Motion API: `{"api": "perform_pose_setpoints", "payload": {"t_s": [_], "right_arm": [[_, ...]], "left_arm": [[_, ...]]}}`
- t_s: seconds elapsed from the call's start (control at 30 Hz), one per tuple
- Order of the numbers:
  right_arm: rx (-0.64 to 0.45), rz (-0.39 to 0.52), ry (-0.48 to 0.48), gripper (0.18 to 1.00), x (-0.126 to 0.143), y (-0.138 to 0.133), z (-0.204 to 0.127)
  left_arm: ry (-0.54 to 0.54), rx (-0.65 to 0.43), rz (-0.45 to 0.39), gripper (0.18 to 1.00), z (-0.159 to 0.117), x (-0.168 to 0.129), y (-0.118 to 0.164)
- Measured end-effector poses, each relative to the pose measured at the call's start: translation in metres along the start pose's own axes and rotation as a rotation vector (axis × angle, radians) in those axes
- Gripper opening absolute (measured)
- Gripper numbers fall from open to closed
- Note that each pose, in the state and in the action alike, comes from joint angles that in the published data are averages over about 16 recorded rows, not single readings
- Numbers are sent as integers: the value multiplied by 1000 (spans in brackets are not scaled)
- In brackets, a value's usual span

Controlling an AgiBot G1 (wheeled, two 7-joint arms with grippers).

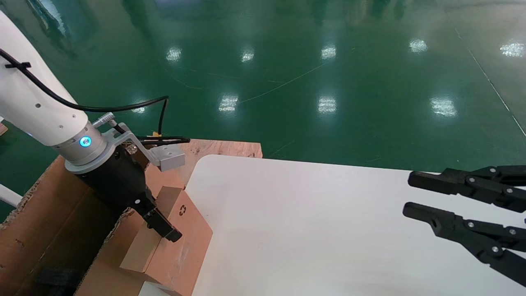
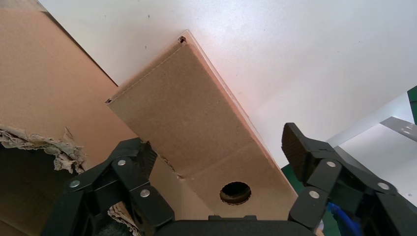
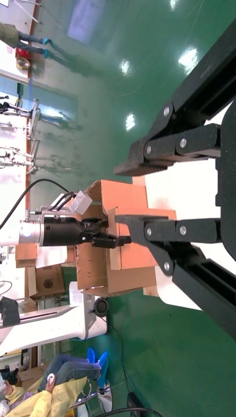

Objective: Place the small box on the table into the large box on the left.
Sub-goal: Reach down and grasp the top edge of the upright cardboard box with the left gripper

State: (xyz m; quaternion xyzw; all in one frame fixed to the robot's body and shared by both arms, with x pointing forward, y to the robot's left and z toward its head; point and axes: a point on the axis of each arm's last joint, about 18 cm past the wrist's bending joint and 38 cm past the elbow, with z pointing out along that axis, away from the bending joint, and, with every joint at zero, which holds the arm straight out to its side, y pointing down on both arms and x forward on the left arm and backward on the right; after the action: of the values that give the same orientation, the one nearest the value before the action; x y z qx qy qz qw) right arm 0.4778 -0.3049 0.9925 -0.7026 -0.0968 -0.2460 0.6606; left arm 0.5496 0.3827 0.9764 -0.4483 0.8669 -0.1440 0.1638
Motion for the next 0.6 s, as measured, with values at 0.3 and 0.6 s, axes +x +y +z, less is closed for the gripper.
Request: {"api": "perform_pose_setpoints", "payload": {"t_s": [0.3, 0.6], "right_arm": [[0, 0, 0, 473, 0, 0, 0], [0, 0, 0, 695, 0, 0, 0]], "left_arm": [[-1, -1, -1, 830, 0, 0, 0], [-2, 4, 3, 654, -1, 0, -1]]}}
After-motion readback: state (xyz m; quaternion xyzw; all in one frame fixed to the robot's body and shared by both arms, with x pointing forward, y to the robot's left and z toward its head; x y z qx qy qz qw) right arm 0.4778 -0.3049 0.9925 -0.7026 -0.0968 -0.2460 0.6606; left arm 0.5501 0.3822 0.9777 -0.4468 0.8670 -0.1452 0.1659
